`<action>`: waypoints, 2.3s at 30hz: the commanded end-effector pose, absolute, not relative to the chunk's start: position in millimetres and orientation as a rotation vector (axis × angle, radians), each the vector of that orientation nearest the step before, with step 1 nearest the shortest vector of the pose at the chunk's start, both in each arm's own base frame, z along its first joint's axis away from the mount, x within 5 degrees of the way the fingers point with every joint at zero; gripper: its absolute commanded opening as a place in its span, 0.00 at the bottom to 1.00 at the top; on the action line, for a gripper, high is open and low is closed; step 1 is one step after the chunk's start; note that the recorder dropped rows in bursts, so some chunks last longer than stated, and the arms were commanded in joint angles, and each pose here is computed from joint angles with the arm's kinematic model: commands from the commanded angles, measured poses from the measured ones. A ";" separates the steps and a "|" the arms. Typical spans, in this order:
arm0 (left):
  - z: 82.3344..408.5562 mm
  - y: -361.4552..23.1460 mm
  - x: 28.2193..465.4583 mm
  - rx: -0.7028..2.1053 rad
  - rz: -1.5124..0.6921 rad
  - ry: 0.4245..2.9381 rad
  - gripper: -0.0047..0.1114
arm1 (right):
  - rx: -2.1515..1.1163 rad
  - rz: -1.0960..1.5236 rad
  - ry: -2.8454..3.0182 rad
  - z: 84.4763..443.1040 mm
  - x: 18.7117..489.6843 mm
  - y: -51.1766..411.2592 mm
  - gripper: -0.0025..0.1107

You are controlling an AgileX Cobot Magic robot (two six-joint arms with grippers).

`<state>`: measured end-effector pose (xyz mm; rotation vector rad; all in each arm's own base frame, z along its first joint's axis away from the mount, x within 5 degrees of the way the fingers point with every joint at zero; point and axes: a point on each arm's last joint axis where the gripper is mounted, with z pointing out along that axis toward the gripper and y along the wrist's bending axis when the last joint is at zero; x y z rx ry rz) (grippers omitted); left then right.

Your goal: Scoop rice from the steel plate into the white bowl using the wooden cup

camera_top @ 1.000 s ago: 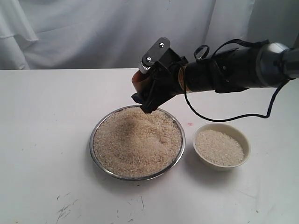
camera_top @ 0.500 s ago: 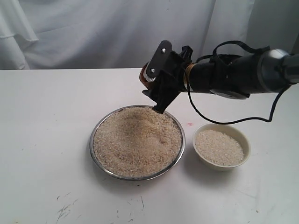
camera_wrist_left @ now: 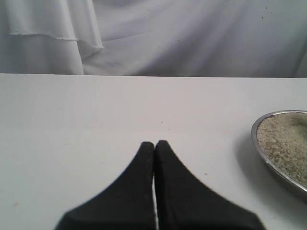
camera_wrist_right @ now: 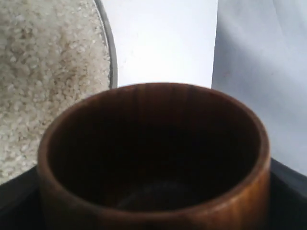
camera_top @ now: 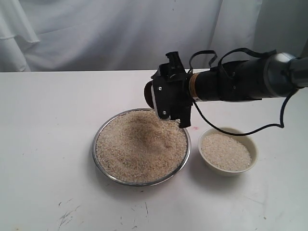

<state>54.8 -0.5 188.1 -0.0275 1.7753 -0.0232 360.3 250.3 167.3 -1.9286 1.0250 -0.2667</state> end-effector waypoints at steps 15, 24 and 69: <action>187.4 -0.5 54.7 -0.030 -0.027 1.768 0.04 | -2.170 -0.550 0.593 158.7 353.9 297.1 0.02; 187.4 -0.5 54.7 -0.030 -0.027 1.768 0.04 | -2.218 -0.625 0.467 143.8 361.7 322.7 0.02; 187.4 -0.5 54.7 -0.030 -0.027 1.768 0.04 | -2.305 -0.488 0.693 81.3 344.7 325.9 0.02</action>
